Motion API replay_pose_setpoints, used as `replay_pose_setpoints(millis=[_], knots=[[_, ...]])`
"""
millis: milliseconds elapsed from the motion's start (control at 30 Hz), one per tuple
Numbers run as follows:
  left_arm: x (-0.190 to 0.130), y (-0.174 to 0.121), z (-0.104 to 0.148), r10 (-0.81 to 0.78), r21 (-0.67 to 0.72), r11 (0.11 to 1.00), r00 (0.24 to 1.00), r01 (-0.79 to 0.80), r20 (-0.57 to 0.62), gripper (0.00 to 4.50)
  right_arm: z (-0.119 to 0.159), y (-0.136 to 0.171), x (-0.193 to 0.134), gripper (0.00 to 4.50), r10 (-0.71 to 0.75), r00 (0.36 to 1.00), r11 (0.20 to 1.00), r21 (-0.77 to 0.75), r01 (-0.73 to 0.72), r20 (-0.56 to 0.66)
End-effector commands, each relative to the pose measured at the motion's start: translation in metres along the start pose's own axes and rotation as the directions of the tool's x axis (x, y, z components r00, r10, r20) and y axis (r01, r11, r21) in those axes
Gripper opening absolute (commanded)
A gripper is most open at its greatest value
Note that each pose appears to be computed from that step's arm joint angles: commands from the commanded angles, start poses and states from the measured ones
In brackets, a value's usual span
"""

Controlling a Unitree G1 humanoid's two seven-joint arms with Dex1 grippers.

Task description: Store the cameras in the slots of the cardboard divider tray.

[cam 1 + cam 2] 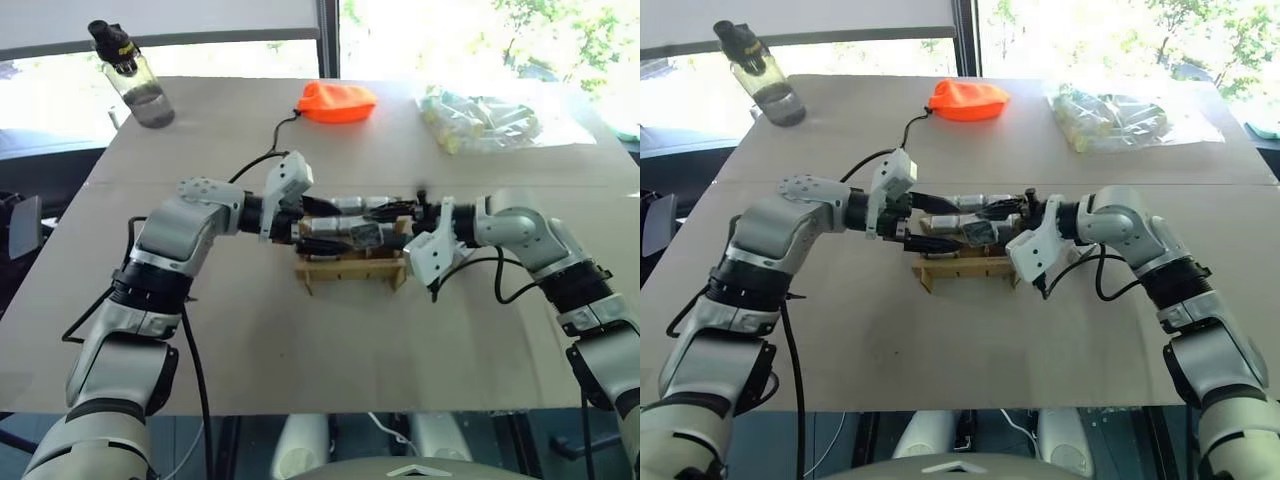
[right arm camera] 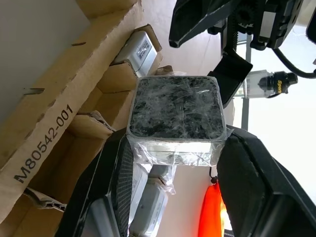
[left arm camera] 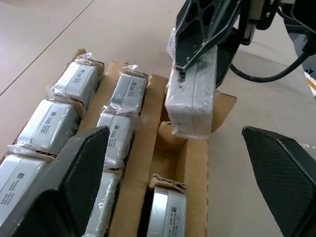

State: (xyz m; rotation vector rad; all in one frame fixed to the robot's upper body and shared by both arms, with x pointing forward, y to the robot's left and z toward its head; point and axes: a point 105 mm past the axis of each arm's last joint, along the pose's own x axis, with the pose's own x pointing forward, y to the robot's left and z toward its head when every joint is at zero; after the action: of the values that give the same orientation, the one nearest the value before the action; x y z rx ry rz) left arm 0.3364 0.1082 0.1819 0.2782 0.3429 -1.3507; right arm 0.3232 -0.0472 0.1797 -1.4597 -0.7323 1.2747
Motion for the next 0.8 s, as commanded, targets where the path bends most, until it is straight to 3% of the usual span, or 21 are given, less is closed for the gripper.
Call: replay_pose_setpoints(millis=[33,333,433,533,567,667,800], knots=[[0.0025,0.0005,0.007,-0.024,0.02,1.0,1.0,0.024,-0.008,4.5,0.0137,-0.0124,0.0012,1.84,-0.051,0.998,0.996,-0.066,0.054,0.037],[0.0079,-0.004,0.0093,-0.097,0.021,0.995,0.995,0.097,0.007,4.5,0.0191,-0.0092,0.0024,1.84,-0.053,0.998,0.996,-0.067,0.056,0.043],[0.0053,-0.0059,0.0155,-0.118,0.02,0.993,0.993,0.117,0.03,3.62,0.0192,-0.0066,0.0029,1.84,-0.05,0.998,0.997,-0.061,0.052,0.046],[0.003,-0.0054,0.0146,-0.117,0.029,0.993,0.993,0.117,0.018,2.35,0.0198,-0.0052,0.0041,1.84,-0.047,0.998,0.997,-0.057,0.05,0.05],[0.0022,-0.0053,0.0144,-0.118,0.029,0.993,0.993,0.117,0.017,1.74,0.0199,-0.005,0.0045,1.84,-0.047,0.998,0.997,-0.056,0.05,0.051],[0.0002,-0.0053,0.0145,-0.119,0.03,0.992,0.993,0.119,0.015,0.71,0.0199,-0.0041,0.0054,1.84,-0.046,0.998,0.997,-0.055,0.049,0.052],[-0.0011,-0.0067,0.0144,-0.129,0.031,0.991,0.992,0.128,0.009,0.72,0.0205,-0.0026,0.0064,1.84,-0.045,0.997,0.998,-0.05,0.048,0.057]])
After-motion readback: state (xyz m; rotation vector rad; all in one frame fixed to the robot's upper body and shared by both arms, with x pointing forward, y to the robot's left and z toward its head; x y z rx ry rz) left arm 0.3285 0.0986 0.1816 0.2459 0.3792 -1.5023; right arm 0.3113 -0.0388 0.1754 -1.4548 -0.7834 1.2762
